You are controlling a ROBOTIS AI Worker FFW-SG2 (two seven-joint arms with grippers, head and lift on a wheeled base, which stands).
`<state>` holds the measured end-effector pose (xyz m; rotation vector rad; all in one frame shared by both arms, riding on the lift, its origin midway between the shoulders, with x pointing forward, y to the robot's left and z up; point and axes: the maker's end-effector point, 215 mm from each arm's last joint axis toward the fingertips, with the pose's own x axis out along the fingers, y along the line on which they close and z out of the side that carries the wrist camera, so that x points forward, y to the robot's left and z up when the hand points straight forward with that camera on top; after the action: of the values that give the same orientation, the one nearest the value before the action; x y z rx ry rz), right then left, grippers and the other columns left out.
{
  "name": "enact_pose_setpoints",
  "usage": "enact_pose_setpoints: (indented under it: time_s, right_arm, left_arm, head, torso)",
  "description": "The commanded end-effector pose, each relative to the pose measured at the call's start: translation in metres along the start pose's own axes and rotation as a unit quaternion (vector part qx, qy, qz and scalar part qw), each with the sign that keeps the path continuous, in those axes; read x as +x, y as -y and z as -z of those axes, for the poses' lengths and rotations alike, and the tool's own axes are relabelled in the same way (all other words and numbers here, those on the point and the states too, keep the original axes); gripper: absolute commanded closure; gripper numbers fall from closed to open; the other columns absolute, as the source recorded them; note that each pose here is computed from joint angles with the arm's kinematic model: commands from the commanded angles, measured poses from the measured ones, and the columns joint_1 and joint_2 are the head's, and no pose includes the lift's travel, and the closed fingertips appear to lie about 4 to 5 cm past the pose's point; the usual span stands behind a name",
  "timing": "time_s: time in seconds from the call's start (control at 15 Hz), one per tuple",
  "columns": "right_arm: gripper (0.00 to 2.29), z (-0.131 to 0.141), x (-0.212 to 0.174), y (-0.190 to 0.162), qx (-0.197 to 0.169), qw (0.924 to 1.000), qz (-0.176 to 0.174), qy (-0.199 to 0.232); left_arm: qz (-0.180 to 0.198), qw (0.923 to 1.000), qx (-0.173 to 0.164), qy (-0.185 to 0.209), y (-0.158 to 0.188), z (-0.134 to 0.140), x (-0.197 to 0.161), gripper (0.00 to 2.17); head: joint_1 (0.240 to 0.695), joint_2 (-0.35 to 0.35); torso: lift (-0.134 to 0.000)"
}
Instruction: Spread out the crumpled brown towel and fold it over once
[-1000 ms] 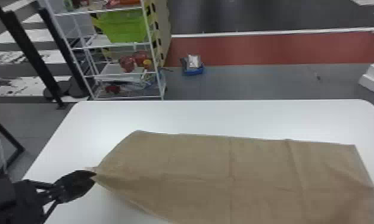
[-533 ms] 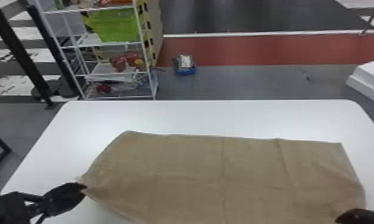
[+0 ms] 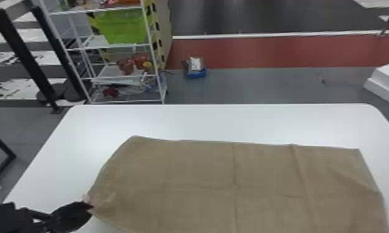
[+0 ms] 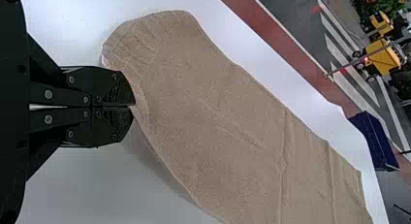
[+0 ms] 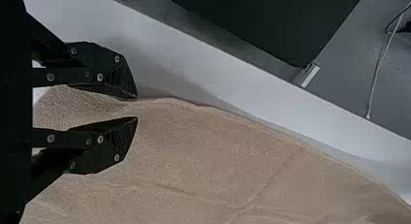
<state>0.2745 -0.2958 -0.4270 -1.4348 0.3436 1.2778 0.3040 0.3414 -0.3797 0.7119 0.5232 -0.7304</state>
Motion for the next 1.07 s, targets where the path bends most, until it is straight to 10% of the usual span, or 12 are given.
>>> enact_pose_setpoints:
  time_s: [0.0, 1.0]
  right_arm:
    - [0.86, 0.004, -0.002, -0.010, 0.006, 0.9999, -0.006, -0.006]
    - [0.86, 0.054, -0.001, -0.016, 0.046, 0.9970, 0.026, -0.056]
  left_arm:
    - [0.001, 1.0000, -0.002, 0.003, 0.001, -0.001, 0.002, 2.00]
    - [0.002, 1.0000, -0.001, 0.008, 0.000, -0.003, 0.007, 2.00]
  head:
    - [0.695, 0.098]
    - [0.695, 0.005]
  torso:
    - [-0.123]
    - [-0.123]
